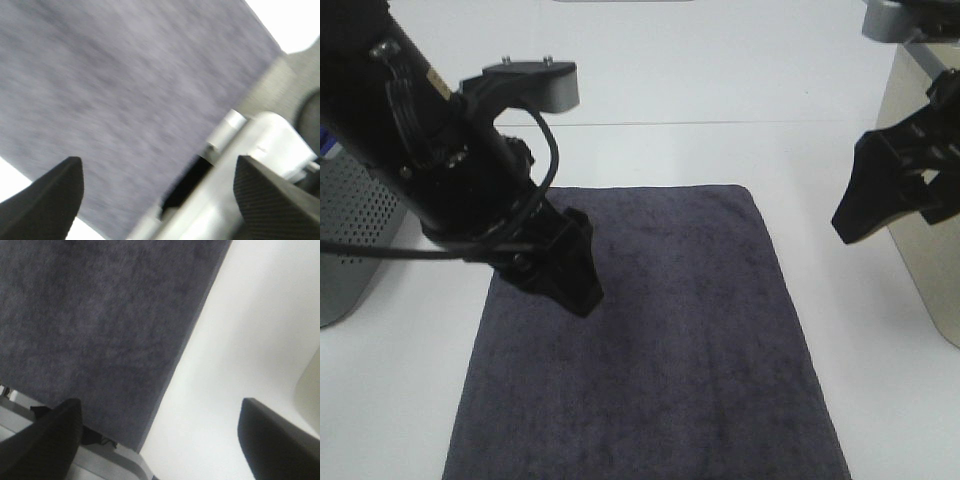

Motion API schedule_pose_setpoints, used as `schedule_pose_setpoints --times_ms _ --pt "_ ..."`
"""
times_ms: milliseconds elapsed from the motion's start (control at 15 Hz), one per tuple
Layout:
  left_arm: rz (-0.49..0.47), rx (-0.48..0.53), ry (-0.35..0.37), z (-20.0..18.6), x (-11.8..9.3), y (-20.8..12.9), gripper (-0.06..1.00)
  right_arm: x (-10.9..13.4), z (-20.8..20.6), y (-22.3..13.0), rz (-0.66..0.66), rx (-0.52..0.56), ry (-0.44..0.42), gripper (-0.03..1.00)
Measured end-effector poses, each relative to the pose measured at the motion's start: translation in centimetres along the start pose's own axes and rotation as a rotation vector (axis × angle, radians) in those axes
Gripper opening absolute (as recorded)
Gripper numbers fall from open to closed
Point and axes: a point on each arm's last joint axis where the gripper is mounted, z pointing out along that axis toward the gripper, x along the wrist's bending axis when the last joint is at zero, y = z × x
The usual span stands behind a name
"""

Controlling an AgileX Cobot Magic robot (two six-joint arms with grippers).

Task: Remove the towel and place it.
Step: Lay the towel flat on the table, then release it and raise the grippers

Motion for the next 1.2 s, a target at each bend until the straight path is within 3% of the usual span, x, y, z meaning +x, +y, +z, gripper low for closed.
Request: schedule_pose_setpoints --times_ms 133,267,333,467,533,733,1200 --pt "0.001 -0.047 0.122 -1.0 1.4 1.4 0.82 -0.7 -0.7 2.1 0.018 -0.025 -0.04 0.84" --pt "-0.123 -0.074 0.183 -1.3 5.9 3.2 0.83 -2.9 -0.1 5.3 0.093 0.056 -0.045 0.84" --pt "-0.123 -0.074 0.183 -1.3 5.9 3.2 0.83 -2.9 -0.1 5.3 0.093 0.056 -0.045 0.84" --pt "-0.219 -0.104 0.19 -1.7 9.7 4.1 0.83 -3.8 1.2 7.7 0.102 0.076 -0.043 0.84" --pt "-0.283 -0.124 0.154 -1.6 13.1 4.9 0.83 -4.5 3.4 9.9 0.109 0.1 -0.03 0.84" --pt "-0.345 -0.129 0.109 0.4 16.4 6.3 0.83 -5.5 7.3 12.6 0.111 0.137 -0.022 0.84" --pt "-0.417 -0.113 0.11 6.5 20.3 9.0 0.83 -7.0 12.6 16.5 0.084 0.129 -0.017 0.84"
